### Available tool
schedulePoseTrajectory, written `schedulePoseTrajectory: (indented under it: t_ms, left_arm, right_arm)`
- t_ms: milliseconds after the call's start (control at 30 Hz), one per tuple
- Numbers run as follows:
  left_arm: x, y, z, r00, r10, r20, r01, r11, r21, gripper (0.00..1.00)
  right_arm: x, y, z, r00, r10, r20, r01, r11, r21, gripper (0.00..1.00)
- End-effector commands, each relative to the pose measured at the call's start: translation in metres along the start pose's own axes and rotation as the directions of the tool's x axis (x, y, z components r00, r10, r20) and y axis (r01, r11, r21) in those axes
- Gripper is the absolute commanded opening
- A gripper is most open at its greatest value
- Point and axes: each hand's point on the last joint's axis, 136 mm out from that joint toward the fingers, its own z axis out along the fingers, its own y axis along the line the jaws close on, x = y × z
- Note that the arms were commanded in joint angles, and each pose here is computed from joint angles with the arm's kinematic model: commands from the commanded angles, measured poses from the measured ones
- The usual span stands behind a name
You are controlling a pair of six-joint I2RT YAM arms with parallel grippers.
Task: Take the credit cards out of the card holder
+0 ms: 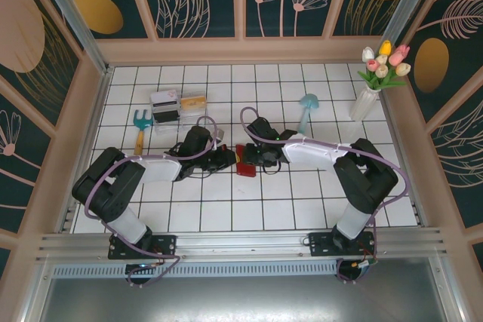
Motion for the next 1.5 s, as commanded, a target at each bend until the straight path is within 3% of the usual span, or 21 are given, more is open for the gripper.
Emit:
schedulePoseTrajectory:
  t_ms: [0, 233, 600, 1033, 1133, 1233, 1300, 1467]
  left_arm:
    - [0.000, -0.012, -0.002, 1.000, 0.029, 0.002, -0.029, 0.999, 0.044, 0.01]
    - [0.001, -0.012, -0.003, 0.999, 0.033, 0.004, -0.034, 0.999, 0.042, 0.02]
    - [-0.002, 0.005, -0.007, 0.998, 0.049, 0.030, -0.047, 0.997, -0.060, 0.00]
    - [-0.003, 0.016, -0.007, 0.999, 0.039, 0.038, -0.034, 0.993, -0.109, 0.00]
    - [-0.002, 0.016, -0.007, 0.999, 0.037, 0.036, -0.033, 0.993, -0.112, 0.00]
    - [-0.003, 0.020, -0.007, 0.999, 0.031, 0.034, -0.026, 0.990, -0.136, 0.05]
    - [-0.004, 0.023, -0.007, 0.999, 0.027, 0.036, -0.021, 0.986, -0.163, 0.17]
    - [-0.012, 0.022, -0.015, 0.997, 0.051, 0.057, -0.038, 0.975, -0.219, 0.36]
  right_arm:
    - [-0.011, 0.017, -0.004, 1.000, -0.018, 0.020, 0.019, 0.998, -0.062, 0.44]
    - [-0.001, -0.001, 0.006, 1.000, -0.010, -0.017, 0.011, 1.000, 0.021, 0.42]
    - [-0.004, -0.036, -0.006, 0.999, 0.019, 0.037, -0.025, 0.983, 0.184, 0.39]
    - [-0.008, -0.048, -0.018, 0.994, 0.075, 0.081, -0.090, 0.974, 0.205, 0.37]
    - [-0.008, -0.037, -0.017, 0.996, 0.058, 0.071, -0.068, 0.987, 0.144, 0.37]
    - [-0.012, -0.015, -0.021, 0.996, 0.048, 0.080, -0.050, 0.999, 0.018, 0.37]
    - [-0.015, -0.006, -0.022, 0.996, 0.047, 0.079, -0.045, 0.999, -0.027, 0.38]
    - [-0.005, -0.010, 0.000, 0.999, 0.053, -0.013, -0.052, 0.998, 0.026, 0.34]
